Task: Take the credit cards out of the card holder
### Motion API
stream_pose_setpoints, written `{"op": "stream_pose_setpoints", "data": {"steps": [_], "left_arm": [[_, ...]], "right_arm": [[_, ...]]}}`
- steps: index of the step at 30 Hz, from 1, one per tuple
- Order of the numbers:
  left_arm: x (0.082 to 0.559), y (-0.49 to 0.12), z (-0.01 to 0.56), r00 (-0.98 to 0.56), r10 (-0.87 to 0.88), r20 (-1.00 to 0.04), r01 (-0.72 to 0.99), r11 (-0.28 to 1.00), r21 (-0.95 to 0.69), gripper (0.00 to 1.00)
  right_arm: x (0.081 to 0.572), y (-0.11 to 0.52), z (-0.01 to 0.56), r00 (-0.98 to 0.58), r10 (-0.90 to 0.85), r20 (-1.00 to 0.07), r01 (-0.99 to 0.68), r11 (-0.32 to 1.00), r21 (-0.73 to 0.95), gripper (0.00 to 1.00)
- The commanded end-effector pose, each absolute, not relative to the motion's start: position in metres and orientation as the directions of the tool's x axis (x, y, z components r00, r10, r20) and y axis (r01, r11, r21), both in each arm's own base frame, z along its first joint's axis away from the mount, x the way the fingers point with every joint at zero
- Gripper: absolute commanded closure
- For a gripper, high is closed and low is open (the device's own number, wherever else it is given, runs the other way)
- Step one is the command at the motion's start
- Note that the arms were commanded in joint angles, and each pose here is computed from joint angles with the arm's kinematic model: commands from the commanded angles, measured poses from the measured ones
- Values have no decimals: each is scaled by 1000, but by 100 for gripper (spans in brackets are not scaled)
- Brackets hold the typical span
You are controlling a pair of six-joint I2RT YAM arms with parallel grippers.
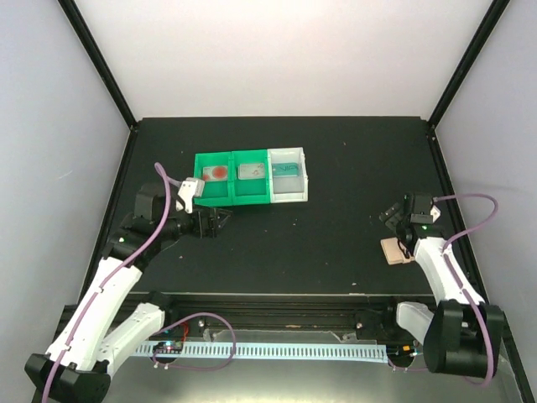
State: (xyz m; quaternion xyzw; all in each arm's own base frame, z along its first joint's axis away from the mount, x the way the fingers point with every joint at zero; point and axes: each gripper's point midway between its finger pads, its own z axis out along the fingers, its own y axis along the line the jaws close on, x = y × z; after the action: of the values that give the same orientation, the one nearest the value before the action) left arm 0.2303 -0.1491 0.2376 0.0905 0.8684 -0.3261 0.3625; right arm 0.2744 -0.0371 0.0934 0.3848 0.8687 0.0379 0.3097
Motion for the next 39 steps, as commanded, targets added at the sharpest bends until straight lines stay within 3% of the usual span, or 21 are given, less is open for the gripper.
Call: {"op": "stream_pose_setpoints", "data": {"steps": [1, 6, 21, 27, 39], "left_arm": [[221, -150, 242, -688, -38, -725, 450, 761, -467, 1], [223, -144, 247, -650, -29, -760, 460, 781, -423, 1], [225, -137, 240, -626, -41, -779, 442, 804, -398, 1], [226, -136, 239, -625, -47, -779, 435, 807, -398, 1], [228, -131, 237, -625, -56, -779, 408, 827, -387, 1]], "right_arm": [[274, -48, 63, -471, 773, -426, 696, 622, 359, 7], [279, -46, 47, -524, 764, -377, 690, 640, 339, 9], [286, 36, 9, -818, 548, -175, 434, 787, 440, 17], [287, 50, 10, -865, 461, -198, 359, 845, 397, 20], [275, 131, 22, -948, 270, -167, 159, 859, 486, 24]]}}
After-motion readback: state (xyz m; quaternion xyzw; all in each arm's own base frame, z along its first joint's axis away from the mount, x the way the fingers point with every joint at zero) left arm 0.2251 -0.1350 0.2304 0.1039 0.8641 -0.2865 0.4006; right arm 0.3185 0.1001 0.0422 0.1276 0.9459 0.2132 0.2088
